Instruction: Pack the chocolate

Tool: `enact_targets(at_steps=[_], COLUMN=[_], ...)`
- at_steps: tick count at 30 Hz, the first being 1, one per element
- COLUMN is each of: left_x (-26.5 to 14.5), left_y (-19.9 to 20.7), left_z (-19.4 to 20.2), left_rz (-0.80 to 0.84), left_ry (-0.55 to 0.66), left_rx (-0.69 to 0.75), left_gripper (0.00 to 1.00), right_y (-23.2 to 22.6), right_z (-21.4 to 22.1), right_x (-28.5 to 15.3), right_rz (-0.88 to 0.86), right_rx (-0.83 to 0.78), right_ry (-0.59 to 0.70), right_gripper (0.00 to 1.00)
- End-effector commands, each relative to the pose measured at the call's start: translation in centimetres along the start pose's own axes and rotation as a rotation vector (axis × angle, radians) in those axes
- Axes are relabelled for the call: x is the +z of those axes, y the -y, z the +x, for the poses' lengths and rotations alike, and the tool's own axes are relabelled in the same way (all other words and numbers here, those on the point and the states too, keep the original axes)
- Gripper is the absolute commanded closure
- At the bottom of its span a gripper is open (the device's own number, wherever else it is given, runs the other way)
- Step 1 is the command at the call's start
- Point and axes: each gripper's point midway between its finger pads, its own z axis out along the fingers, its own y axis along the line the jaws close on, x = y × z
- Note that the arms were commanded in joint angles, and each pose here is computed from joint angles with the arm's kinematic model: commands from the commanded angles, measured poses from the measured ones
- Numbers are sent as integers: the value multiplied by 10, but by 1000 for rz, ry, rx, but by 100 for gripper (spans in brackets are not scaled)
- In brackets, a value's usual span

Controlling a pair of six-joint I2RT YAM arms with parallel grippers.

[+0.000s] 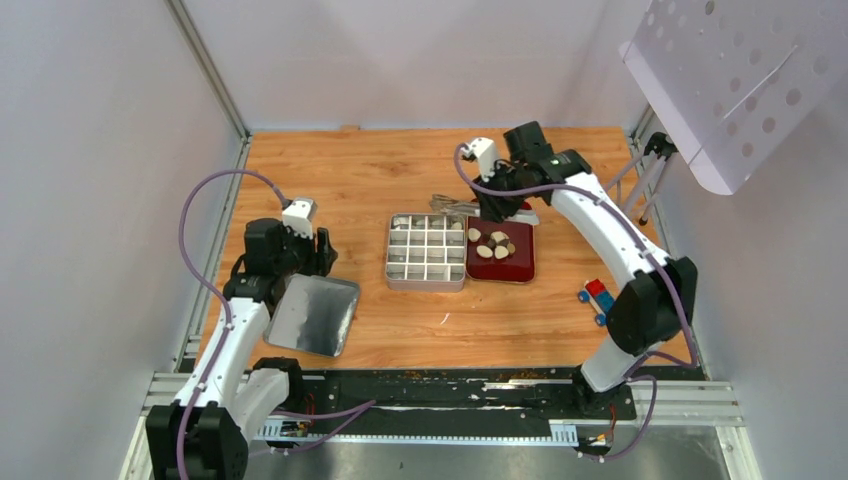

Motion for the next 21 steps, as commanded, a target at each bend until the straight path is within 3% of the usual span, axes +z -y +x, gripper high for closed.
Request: enact_targets(at_steps=[1,11,21], left_x=[3,6,5], left_y=[0,-3,-4], left_z=[-14,-19,-19], left_rz=[10,3,-1], left_ry=[42,18,15], left_rx=[-13,-12,-8], left_gripper=[33,33,33], right_y=[13,38,35], right_z=[7,98,97], right_x=[-59,-92,-80], right_rz=[106,189,124], right_rx=[3,133,154], right_ry=[81,-35,-23], right_gripper=[72,68,66])
